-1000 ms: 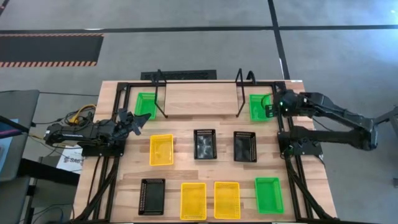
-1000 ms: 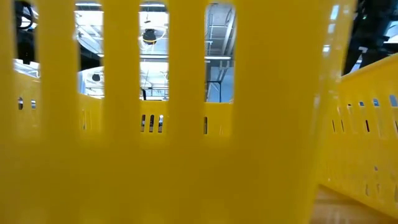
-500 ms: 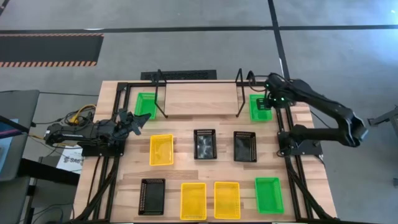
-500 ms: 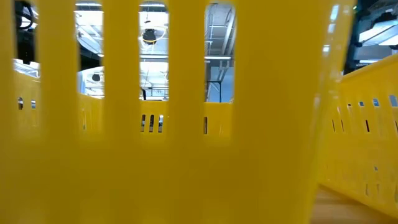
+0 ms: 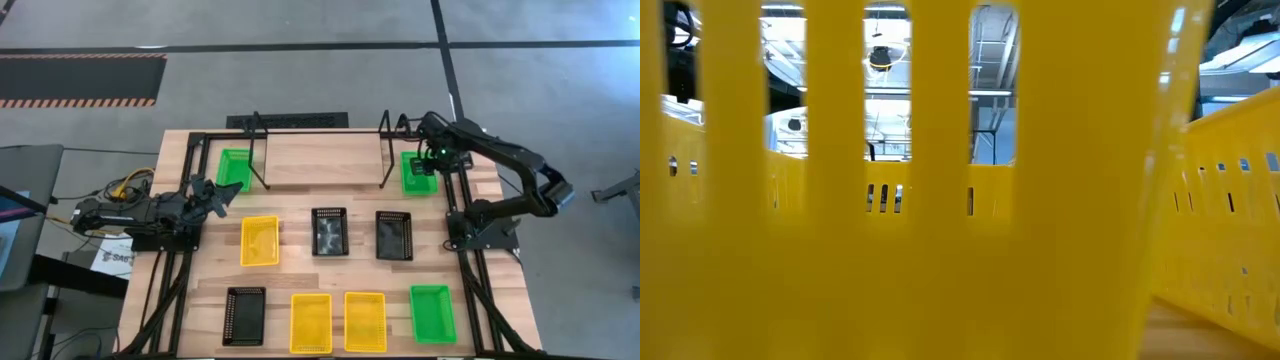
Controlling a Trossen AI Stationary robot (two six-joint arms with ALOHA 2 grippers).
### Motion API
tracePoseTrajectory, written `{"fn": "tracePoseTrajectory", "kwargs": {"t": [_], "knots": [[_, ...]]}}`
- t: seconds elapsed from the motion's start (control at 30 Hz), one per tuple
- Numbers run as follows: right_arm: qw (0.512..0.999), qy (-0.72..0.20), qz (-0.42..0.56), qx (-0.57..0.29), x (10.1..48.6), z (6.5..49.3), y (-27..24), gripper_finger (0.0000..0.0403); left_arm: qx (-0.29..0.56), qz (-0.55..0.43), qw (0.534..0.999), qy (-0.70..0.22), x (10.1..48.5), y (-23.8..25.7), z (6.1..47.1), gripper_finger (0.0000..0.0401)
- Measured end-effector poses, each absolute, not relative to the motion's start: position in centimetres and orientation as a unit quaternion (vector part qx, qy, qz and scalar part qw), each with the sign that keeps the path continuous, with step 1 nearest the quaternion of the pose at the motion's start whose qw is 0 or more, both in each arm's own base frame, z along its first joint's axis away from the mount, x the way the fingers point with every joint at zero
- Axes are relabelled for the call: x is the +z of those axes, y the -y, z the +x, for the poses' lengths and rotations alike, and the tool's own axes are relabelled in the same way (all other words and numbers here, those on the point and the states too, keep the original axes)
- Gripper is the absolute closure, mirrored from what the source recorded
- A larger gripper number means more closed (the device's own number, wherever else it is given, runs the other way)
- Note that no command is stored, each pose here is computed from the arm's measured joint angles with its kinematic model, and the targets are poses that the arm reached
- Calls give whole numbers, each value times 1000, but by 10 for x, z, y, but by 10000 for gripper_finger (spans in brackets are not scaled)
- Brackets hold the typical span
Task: Stack baskets on shelf by color
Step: Put the top right green bin on the shelf
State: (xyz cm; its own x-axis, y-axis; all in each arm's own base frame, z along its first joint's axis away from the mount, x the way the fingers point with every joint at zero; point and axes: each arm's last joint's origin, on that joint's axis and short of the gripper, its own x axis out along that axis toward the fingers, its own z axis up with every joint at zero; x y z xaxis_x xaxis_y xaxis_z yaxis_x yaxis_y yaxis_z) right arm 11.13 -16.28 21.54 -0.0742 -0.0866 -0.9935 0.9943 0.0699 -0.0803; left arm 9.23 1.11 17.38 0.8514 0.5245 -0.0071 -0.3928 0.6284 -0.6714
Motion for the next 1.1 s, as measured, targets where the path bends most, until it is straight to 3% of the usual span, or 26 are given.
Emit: {"fn": "tracePoseTrajectory", "kwargs": {"t": [0.53,0.67,0.83,1.1], "knots": [[493,-514,481,-511,149,95,144,219,253,-349,897,94,174,-11,92,401],[494,-520,478,-507,148,97,142,267,253,-350,897,95,174,-11,92,401],[501,-522,479,-496,150,97,141,378,253,-353,896,96,174,-11,92,401],[537,-510,455,-494,182,97,132,399,253,-354,895,96,174,-11,92,401]]}}
